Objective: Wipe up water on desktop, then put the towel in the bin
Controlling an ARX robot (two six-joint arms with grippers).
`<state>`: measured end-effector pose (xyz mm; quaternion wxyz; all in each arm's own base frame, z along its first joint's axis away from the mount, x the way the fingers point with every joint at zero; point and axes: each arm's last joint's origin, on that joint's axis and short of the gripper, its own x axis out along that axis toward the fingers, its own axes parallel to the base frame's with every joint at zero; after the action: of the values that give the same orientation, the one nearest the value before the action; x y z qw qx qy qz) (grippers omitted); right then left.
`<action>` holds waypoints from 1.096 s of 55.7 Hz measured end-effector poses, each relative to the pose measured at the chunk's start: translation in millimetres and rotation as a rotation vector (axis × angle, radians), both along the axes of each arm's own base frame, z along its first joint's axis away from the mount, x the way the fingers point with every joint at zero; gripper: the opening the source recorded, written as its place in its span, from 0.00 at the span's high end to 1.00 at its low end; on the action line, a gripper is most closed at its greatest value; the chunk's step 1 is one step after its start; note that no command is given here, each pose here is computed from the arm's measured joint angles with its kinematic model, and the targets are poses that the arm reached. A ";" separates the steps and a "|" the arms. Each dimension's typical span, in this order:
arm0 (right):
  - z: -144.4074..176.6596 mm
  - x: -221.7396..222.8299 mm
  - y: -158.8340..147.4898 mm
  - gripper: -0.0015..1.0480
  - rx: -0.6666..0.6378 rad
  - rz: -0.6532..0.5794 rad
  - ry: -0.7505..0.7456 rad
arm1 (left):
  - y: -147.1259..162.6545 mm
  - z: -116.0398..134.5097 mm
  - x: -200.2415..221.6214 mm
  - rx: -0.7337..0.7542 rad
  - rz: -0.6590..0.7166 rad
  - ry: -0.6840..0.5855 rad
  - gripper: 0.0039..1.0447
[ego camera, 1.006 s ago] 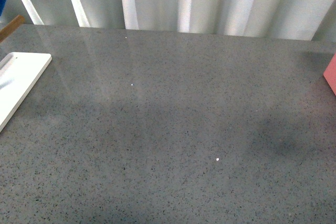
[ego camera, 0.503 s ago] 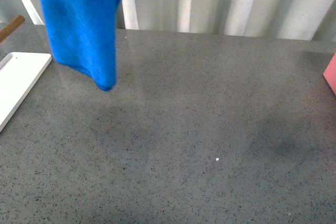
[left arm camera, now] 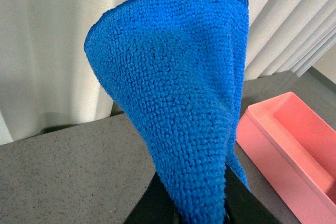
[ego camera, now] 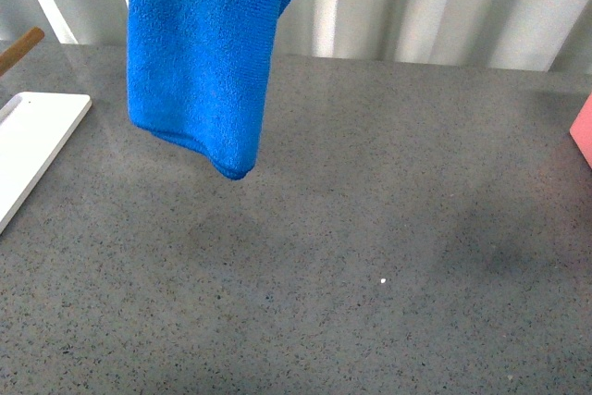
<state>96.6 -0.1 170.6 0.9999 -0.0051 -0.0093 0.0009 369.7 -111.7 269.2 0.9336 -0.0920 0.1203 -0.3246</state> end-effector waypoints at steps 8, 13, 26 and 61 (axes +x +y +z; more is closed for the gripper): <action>-2.2 5.6 1.3 0.07 0.061 0.047 0.369 | -6.0 1.6 -0.6 0.038 0.003 0.009 0.95; -6.6 19.7 0.6 0.07 0.114 0.113 0.506 | -9.0 3.8 -1.1 0.044 -0.008 -0.003 0.95; -1.3 62.7 2.6 0.07 0.181 0.437 0.543 | -8.3 4.6 -0.6 0.046 -0.005 -0.008 0.95; -0.3 176.1 108.4 0.07 0.308 0.933 0.471 | -8.5 4.8 -0.6 0.047 -0.006 -0.010 0.95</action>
<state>272.7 108.3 170.3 0.8576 0.1467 0.2136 0.4442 369.1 -120.1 274.0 0.9352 -0.0678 0.1237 -0.3249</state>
